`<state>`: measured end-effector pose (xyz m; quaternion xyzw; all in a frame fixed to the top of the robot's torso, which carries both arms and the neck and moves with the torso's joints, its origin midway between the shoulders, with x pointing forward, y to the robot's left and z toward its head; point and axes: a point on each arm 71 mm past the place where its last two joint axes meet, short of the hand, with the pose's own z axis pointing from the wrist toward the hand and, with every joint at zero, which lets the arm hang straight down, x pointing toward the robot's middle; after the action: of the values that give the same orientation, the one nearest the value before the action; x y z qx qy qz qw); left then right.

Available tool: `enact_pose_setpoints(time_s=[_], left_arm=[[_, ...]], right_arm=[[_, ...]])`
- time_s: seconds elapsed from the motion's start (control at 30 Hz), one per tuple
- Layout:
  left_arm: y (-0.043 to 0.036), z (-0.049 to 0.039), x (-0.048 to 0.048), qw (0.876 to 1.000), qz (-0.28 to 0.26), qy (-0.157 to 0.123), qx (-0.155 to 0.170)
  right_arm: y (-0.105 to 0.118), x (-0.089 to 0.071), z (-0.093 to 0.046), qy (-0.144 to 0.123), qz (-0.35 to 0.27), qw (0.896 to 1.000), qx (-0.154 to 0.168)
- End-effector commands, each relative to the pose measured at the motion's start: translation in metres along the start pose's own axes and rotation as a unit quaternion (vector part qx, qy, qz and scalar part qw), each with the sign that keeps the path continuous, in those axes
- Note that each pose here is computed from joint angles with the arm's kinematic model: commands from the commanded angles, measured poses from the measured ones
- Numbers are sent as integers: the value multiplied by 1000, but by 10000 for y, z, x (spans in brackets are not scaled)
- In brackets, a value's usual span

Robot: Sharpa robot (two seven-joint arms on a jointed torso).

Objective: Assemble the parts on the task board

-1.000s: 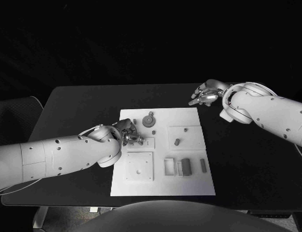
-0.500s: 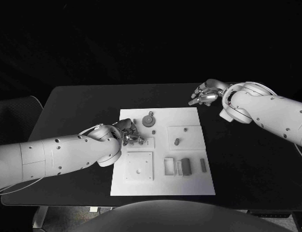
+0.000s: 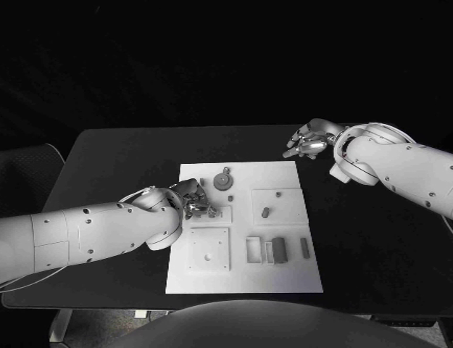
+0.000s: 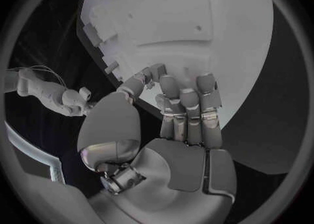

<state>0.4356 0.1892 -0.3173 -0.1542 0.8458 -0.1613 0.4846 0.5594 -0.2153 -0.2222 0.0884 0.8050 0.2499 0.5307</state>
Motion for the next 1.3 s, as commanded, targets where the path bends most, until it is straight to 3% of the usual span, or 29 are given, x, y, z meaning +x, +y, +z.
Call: enact_pose_setpoints(time_s=[0.03,0.9,1.3], left_arm=[[7,-2,36,1000,2,12,-1],[49,23,-15,1000,-19,-9,-3],[46,23,-48,999,-47,-21,15]], right_arm=[[6,12,0,7,-3,1000,-3],[8,12,-1,7,-3,1000,-3],[6,11,-3,6,-2,1000,-3]])
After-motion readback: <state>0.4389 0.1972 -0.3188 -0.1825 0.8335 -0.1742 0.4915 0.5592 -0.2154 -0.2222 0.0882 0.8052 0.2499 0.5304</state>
